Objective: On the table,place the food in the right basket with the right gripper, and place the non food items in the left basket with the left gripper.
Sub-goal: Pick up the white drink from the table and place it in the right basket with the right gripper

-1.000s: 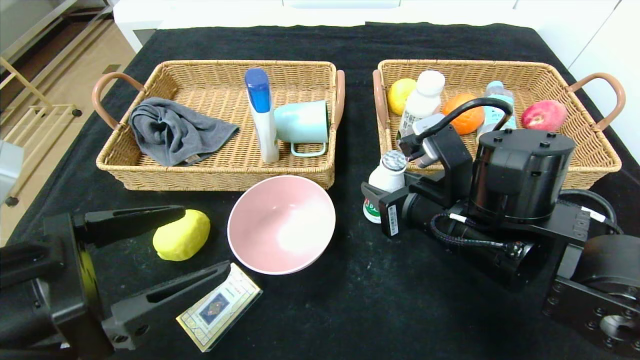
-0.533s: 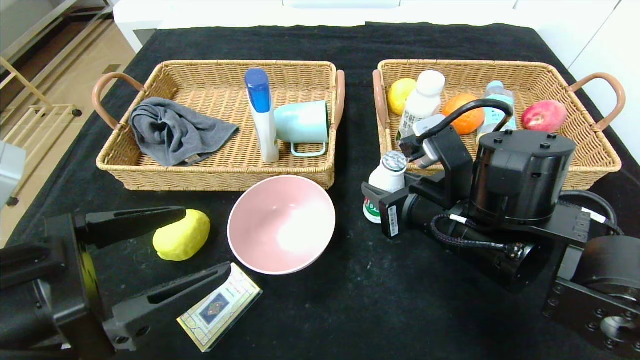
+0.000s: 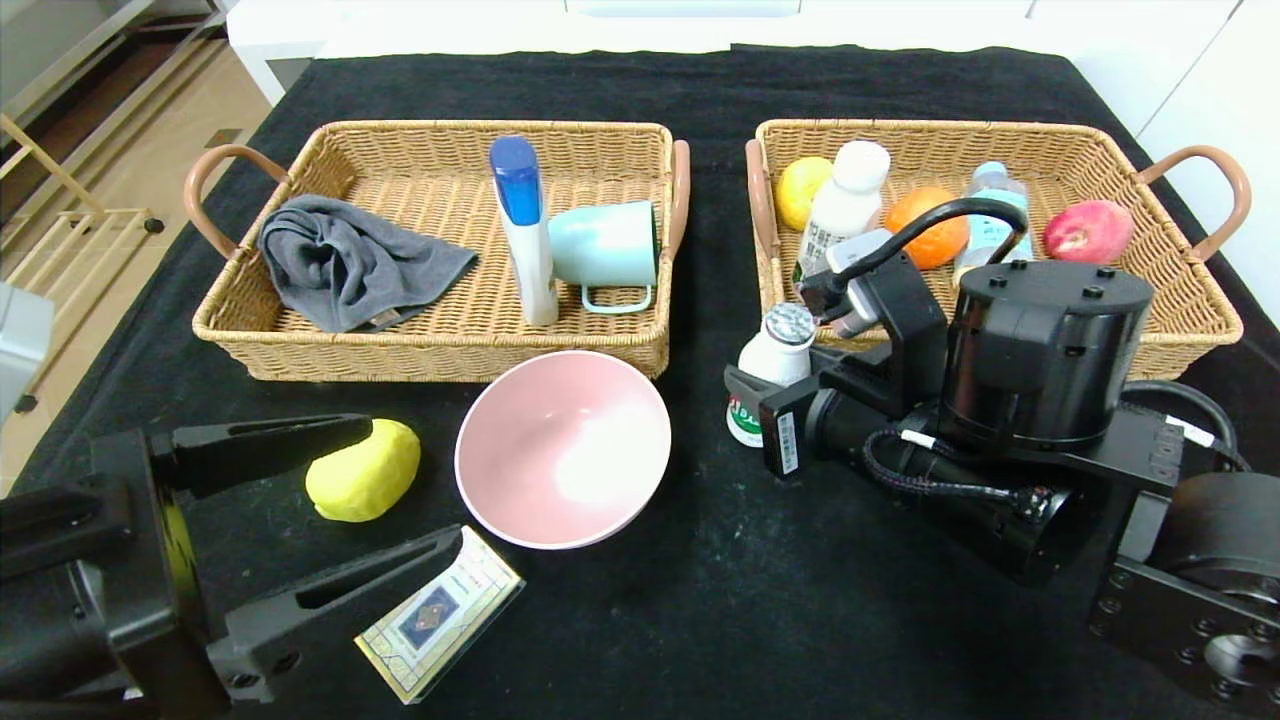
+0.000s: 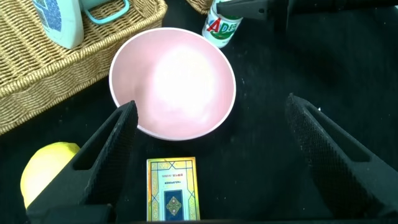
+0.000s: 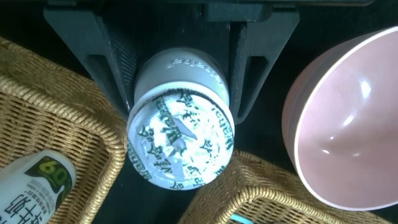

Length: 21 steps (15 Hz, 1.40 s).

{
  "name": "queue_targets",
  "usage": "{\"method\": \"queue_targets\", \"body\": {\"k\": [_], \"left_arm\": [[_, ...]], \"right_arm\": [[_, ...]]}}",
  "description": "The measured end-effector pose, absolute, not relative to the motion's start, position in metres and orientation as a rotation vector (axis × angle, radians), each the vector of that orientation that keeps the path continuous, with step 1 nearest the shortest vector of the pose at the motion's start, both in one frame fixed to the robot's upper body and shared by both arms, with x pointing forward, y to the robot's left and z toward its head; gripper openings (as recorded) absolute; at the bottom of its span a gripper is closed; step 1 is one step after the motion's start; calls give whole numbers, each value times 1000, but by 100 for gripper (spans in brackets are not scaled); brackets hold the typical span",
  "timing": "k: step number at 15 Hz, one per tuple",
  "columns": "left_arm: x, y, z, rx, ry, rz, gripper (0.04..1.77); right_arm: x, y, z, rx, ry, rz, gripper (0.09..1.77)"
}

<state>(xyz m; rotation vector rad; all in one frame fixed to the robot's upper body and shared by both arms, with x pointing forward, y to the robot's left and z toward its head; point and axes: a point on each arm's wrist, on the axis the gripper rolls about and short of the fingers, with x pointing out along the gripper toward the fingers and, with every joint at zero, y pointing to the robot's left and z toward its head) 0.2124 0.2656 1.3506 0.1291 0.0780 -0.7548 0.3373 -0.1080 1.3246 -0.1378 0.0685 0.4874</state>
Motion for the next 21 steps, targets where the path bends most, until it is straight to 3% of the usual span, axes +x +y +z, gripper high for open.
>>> {"method": "queue_targets", "body": {"k": [10, 21], "left_arm": [[213, 265, 1351, 128, 80, -755, 172], [213, 265, 1350, 131, 81, -755, 172]], "right_arm": [[305, -146, 1367, -51, 85, 471, 88], [317, -199, 1441, 11, -67, 288, 88]]}}
